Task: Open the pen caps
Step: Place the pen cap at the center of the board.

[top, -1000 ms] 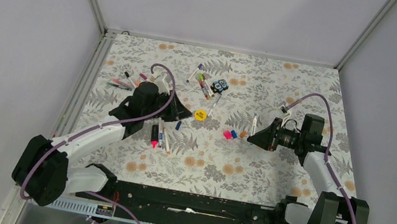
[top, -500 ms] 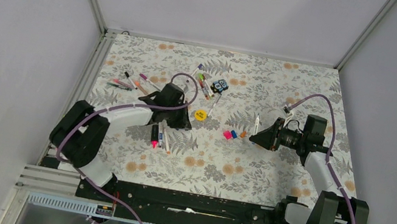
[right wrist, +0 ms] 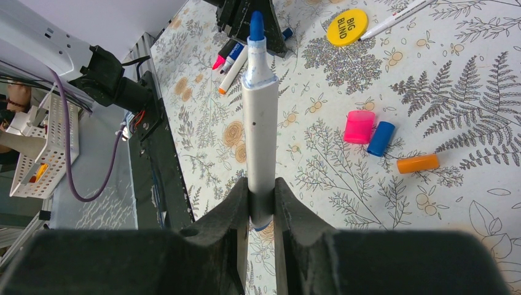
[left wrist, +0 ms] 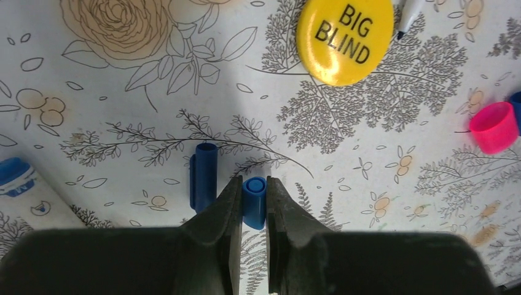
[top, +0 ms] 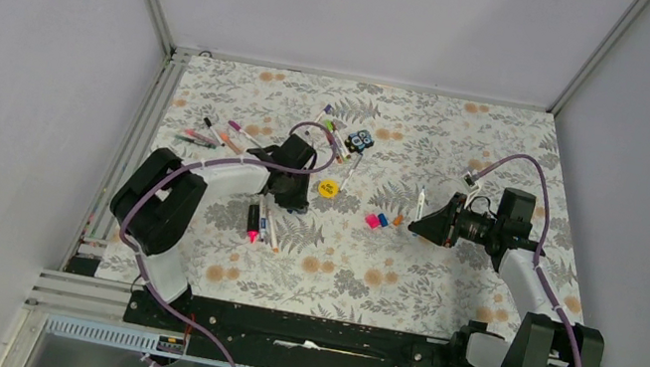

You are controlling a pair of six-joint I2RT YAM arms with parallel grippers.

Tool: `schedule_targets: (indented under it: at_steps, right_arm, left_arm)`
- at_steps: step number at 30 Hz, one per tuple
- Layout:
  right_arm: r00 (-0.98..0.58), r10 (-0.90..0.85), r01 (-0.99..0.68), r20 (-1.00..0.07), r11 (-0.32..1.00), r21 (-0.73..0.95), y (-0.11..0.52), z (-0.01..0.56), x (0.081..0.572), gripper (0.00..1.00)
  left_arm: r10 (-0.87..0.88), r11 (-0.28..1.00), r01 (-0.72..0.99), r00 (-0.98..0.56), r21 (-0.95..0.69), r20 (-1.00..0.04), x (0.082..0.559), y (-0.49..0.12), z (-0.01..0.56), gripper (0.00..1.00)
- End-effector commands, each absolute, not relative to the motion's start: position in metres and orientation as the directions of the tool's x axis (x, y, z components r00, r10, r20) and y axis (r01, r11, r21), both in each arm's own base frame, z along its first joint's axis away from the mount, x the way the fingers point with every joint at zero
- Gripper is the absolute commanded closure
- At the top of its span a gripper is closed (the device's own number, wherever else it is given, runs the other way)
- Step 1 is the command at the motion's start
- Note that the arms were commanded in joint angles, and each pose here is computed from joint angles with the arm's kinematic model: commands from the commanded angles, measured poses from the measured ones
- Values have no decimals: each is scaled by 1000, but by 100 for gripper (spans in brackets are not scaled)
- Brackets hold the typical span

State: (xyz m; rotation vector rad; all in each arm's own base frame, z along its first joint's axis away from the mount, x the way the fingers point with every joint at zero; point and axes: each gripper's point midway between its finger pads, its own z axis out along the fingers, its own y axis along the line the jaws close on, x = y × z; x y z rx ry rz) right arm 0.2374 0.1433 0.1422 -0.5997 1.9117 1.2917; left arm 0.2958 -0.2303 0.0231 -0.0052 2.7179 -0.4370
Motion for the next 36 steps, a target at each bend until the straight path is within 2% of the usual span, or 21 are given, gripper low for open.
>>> schedule_targets:
  at_steps: [1, 14, 28, 36]
  right_arm:
    - [-576, 22, -756, -817, 366, 543, 142, 154, 241, 100]
    - [-574, 23, -759, -818, 361, 542, 142, 155, 240, 100]
    - [-571, 25, -762, -820, 357, 541, 142, 156, 240, 100]
    - [-568, 24, -763, -823, 359, 537, 142, 156, 239, 100]
  left_arm:
    - [-41, 961, 78, -908, -264, -416, 310, -229, 32, 89]
    - [-13, 977, 78, -908, -199, -418, 318, -223, 29, 79]
    - [-5, 972, 90, -916, -215, -401, 316, -228, 28, 72]
    - [-27, 961, 102, -890, -257, -456, 323, -233, 58, 69]
